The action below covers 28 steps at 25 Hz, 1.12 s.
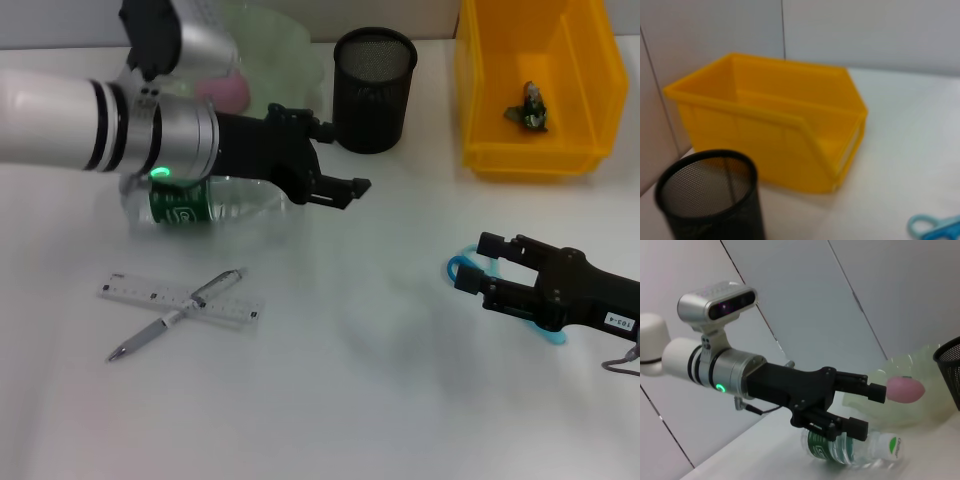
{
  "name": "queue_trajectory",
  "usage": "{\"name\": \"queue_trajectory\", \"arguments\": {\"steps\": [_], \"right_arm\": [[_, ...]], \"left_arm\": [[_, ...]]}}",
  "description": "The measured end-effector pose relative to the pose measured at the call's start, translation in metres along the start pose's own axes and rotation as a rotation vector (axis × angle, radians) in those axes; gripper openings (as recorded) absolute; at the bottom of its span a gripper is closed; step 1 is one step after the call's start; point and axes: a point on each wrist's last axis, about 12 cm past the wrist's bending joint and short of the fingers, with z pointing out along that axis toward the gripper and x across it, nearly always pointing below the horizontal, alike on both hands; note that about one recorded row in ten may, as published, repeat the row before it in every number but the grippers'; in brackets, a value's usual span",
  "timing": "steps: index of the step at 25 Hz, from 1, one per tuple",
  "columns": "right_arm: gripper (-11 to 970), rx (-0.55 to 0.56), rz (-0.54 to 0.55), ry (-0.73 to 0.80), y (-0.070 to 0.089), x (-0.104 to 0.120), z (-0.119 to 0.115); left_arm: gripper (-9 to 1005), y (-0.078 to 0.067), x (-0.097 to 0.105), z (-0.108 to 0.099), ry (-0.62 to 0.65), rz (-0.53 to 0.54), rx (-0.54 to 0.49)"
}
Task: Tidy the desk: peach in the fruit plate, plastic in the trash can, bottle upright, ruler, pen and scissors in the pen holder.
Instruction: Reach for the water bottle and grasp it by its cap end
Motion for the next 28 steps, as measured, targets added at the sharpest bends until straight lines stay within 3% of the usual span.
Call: {"name": "queue_trajectory", "arguments": {"steps": [10, 16, 28], "right_arm": [[785, 0.002, -0.013, 0.004, 0.0, 0.002, 0.001], [785, 0.004, -0.012, 0.002, -0.001, 0.002, 0.002], [786, -0.003, 0.003, 0.005, -0.002, 0.002, 0.009]], "left_arm": [[815, 0.013, -0.009, -0.004, 0.161, 0.005, -0.086], [814, 0.01, -0.003, 0.005, 0.279, 0.065, -0.111], [815, 0.004, 0.001, 0.021, 0.324, 0.162, -0.147]]}}
